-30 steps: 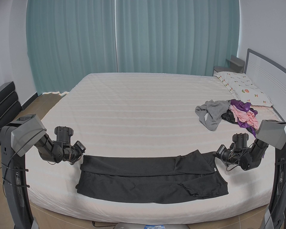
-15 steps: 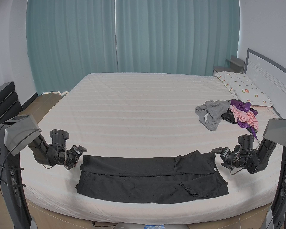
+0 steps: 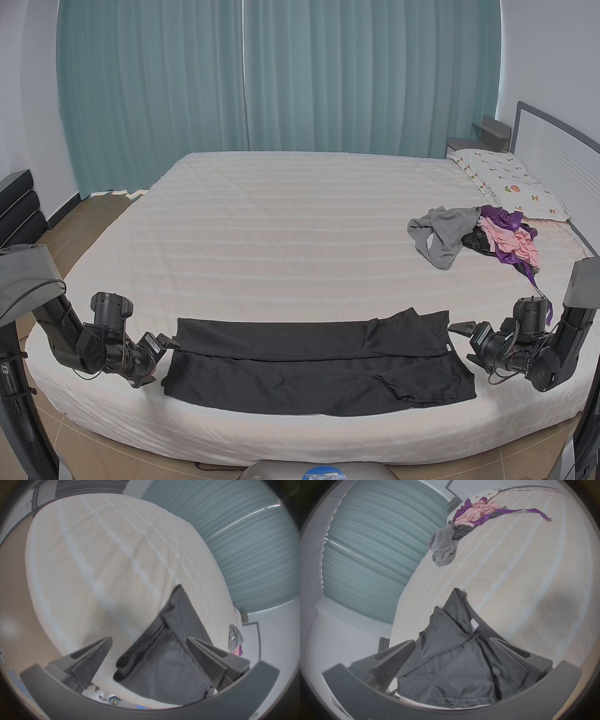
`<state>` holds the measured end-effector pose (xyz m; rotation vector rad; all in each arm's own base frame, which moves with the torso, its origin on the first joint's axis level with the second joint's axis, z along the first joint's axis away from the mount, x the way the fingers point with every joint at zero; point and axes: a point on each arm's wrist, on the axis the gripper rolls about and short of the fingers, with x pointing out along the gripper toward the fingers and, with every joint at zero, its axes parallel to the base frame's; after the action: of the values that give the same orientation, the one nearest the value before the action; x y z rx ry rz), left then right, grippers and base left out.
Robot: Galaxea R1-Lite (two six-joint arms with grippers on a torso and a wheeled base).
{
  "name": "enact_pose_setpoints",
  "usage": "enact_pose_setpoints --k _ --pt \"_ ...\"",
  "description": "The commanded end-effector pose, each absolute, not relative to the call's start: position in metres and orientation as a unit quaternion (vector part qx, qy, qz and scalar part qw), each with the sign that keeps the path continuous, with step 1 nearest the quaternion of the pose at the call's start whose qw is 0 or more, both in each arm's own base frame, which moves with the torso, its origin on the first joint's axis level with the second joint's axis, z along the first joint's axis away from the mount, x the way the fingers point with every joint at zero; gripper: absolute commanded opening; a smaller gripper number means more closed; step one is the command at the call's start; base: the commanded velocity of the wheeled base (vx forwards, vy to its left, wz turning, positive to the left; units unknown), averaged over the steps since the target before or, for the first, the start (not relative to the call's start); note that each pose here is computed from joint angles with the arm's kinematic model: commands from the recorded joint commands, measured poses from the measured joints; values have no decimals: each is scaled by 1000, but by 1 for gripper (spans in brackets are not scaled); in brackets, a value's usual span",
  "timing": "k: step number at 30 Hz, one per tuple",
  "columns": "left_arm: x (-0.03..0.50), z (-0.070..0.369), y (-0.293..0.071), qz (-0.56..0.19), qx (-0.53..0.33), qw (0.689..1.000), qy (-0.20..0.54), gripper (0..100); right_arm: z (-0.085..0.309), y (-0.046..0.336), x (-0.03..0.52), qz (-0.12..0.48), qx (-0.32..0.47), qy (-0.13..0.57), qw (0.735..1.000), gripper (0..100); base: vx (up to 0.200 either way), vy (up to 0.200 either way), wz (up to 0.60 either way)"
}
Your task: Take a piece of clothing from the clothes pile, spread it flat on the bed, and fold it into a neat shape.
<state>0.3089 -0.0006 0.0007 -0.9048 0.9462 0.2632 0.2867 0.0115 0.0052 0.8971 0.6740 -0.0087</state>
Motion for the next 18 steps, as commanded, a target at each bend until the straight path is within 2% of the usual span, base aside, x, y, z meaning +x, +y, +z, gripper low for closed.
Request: enact_pose_setpoints --k 1,7,18 --pt "295 -3 -14 119 -400 792 447 100 5 14 283 1 428 325 844 100 0 0 0" --pt "288 -10 -30 97 -382 809 436 100 5 13 282 6 429 326 842 100 0 0 0" --pt "288 -22 -34 118 -346 825 431 100 5 13 283 7 429 326 842 100 0 0 0"
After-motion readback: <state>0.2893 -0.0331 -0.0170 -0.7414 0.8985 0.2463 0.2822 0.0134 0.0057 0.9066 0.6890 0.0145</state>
